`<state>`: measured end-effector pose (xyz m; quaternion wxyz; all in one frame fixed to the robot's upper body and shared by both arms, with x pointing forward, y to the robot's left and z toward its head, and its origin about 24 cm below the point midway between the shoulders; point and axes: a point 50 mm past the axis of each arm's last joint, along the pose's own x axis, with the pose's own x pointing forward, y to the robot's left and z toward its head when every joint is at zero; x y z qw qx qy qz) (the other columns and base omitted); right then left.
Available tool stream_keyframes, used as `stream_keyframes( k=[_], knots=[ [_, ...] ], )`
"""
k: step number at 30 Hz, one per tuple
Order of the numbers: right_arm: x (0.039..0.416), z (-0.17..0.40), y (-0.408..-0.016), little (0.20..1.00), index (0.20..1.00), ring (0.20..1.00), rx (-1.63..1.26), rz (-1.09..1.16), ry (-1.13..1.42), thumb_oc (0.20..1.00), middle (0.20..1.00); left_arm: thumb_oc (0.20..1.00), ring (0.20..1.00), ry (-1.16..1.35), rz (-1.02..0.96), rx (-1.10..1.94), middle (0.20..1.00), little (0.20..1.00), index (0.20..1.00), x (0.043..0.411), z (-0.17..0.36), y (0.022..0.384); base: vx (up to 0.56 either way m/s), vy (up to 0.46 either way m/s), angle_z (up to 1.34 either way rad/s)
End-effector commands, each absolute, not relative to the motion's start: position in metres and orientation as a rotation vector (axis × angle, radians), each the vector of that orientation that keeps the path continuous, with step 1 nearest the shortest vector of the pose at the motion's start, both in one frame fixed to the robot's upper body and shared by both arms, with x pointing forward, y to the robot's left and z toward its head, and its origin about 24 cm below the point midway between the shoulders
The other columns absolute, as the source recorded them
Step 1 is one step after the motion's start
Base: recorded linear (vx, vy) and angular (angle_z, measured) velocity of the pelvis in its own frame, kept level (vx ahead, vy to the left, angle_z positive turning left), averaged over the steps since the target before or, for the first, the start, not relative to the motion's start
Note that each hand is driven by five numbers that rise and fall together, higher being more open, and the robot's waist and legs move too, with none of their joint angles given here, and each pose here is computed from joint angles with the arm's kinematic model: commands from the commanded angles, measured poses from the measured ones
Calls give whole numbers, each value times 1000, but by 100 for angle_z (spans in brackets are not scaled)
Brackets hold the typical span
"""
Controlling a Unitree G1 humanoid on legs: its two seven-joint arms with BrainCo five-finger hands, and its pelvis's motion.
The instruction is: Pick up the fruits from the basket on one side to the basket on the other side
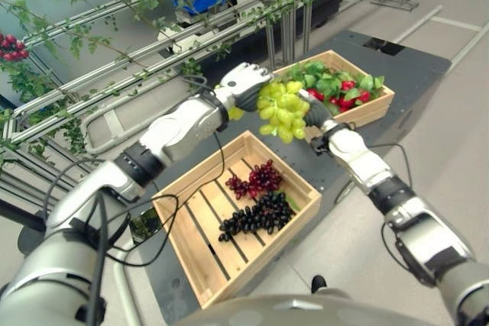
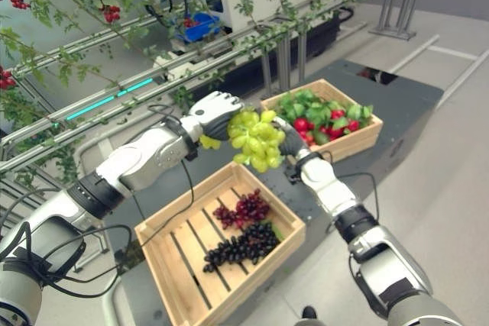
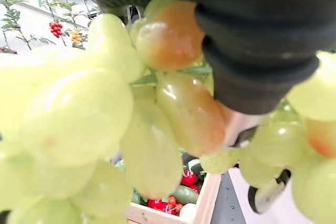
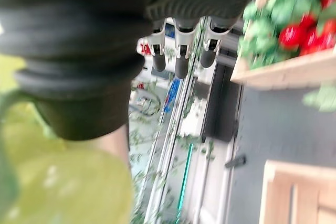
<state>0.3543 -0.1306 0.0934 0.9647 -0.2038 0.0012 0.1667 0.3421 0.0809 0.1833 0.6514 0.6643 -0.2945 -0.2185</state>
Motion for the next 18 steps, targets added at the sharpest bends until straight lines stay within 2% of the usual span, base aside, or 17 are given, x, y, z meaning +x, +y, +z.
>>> stream_keyframes(
  k=[1, 11, 15, 17, 18],
  knots=[
    [368, 167, -75, 1000, 1000, 1000, -353, 458, -273, 1000, 1000, 200, 200, -732, -457, 1555, 200, 200, 200, 346, 194, 76, 0, 0, 0],
    [372, 185, -45, 1000, 1000, 1000, -281, 514, -296, 1000, 1000, 200, 200, -775, -493, 1526, 200, 200, 200, 343, 193, 61, 0, 0, 0],
    [360, 202, -48, 1000, 1000, 1000, -253, 584, -377, 1000, 1000, 200, 200, -712, -440, 1559, 200, 200, 200, 350, 191, 81, 0, 0, 0],
    [345, 204, -70, 1000, 1000, 1000, -231, 594, -434, 1000, 1000, 200, 200, -649, -347, 1579, 200, 200, 200, 357, 192, 107, 0, 0, 0],
    [344, 203, -72, 1000, 1000, 1000, -232, 593, -431, 1000, 1000, 200, 200, -649, -350, 1578, 200, 200, 200, 357, 191, 107, 0, 0, 0]
  ],
)
